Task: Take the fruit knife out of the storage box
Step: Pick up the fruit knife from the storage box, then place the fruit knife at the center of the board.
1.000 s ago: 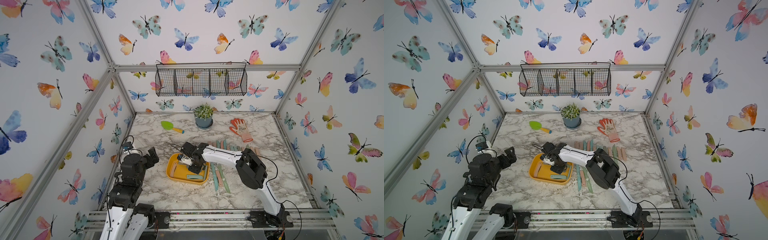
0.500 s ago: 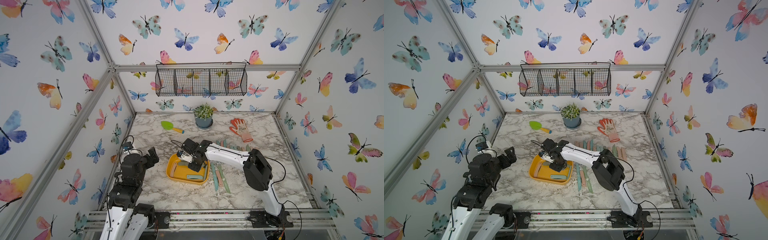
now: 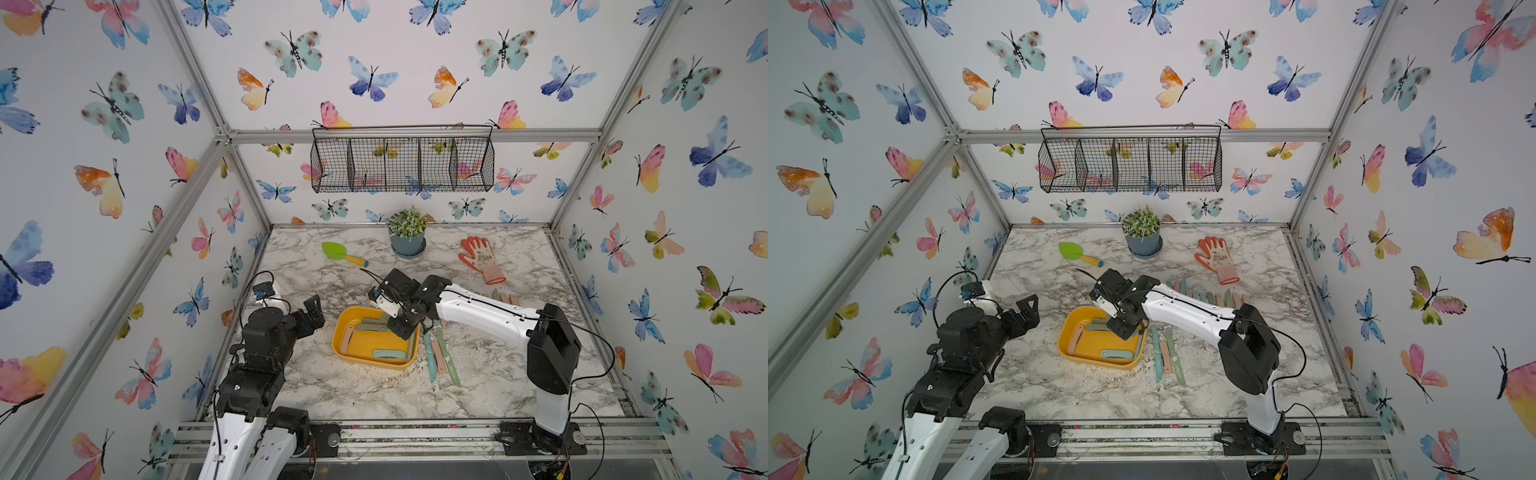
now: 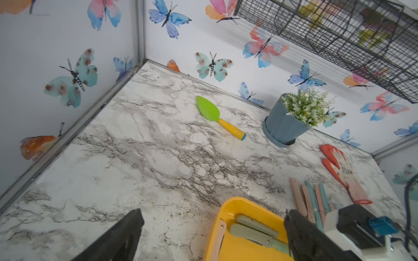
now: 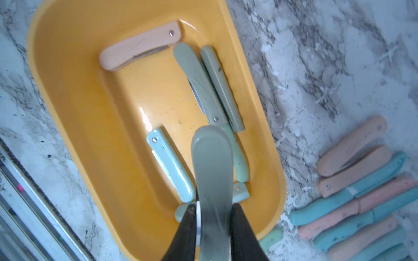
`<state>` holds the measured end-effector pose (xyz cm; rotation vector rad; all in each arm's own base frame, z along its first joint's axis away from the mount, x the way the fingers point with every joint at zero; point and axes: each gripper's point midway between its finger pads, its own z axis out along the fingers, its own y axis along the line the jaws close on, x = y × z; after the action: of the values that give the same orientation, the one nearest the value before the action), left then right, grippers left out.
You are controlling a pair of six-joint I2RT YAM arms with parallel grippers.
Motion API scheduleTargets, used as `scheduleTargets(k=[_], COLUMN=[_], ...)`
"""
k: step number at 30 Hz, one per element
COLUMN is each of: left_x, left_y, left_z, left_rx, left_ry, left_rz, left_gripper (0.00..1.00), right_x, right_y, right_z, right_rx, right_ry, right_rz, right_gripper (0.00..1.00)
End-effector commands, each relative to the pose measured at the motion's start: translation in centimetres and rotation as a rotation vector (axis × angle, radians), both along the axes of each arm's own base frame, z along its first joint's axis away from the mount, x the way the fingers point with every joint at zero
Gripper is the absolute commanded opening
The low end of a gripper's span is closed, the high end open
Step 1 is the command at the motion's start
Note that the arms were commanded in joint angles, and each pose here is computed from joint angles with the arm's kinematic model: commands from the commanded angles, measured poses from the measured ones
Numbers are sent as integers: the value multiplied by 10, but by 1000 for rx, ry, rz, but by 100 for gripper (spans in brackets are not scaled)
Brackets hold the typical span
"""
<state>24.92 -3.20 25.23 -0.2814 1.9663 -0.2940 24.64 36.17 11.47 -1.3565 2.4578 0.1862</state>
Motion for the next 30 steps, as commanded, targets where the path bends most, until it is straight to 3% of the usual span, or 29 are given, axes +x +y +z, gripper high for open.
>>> scheduleTargets(k=[1, 13, 20, 30], left_x=[0, 0, 1, 1], left_y=[-34, -49, -48, -44], left_z=[-2, -9, -11, -10], left_rx=[-11, -12, -9, -2], left_ry=[-6, 21, 29, 25], left_rz=[-182, -242, -233, -212], left_gripper=[98, 98, 98, 98], right_x=[11, 3, -27, -41], right_y=[-28, -144, -153, -160], right_z=[8, -21, -58, -92], right_rx=[8, 30, 58, 20], right_ry=[-19, 55, 169, 230], right_rz=[-154, -562, -599, -627], right_gripper=[19, 19, 19, 20])
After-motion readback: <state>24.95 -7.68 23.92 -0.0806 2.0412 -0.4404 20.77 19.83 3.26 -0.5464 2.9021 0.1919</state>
